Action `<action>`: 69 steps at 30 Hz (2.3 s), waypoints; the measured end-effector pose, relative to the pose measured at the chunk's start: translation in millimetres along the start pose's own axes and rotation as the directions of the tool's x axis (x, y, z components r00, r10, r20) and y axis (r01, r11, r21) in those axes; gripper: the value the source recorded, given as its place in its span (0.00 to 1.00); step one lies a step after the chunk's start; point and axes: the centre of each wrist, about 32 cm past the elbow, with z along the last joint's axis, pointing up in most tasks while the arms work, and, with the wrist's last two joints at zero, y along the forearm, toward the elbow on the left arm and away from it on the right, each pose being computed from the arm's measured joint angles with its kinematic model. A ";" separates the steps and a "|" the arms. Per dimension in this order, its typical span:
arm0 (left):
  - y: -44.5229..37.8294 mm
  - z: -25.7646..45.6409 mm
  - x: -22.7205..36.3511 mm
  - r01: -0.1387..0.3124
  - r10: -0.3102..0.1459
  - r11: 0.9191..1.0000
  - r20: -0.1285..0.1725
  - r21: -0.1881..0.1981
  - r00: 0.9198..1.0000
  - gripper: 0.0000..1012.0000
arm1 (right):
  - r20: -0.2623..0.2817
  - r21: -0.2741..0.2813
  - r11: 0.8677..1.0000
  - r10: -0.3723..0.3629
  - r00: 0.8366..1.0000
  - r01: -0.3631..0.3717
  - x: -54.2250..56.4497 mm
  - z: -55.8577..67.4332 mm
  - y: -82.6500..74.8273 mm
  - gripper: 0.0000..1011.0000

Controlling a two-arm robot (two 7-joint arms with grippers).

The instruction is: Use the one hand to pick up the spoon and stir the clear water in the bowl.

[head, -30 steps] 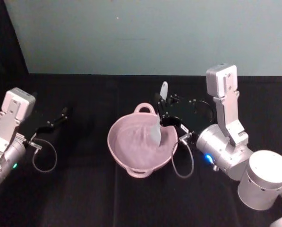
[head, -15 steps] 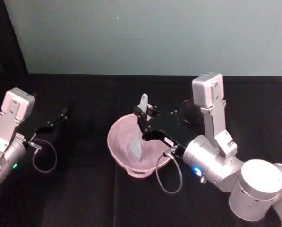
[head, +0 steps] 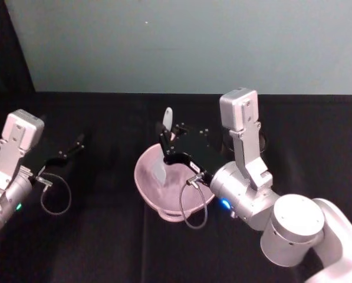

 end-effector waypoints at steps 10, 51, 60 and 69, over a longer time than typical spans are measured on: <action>0.0 0.0 0.0 0.000 0.000 1.000 0.000 0.000 1.000 1.00 | 0.014 0.016 0.993 -0.116 0.993 0.116 10.7 -5.9 5.7 0.11; 0.0 0.0 0.0 0.000 0.000 1.000 0.000 0.000 1.000 1.00 | -0.108 0.015 1.000 -0.020 0.994 0.022 15.3 12.6 -39.5 0.11; 0.0 0.0 0.0 0.000 0.000 1.000 0.000 0.000 1.000 1.00 | -0.206 0.059 0.995 -0.069 0.976 0.083 29.4 25.1 -52.2 0.11; 0.0 0.0 0.0 0.000 0.000 1.000 0.000 0.000 1.000 1.00 | -0.297 0.092 0.986 -0.104 0.949 0.137 42.8 51.1 -69.3 0.11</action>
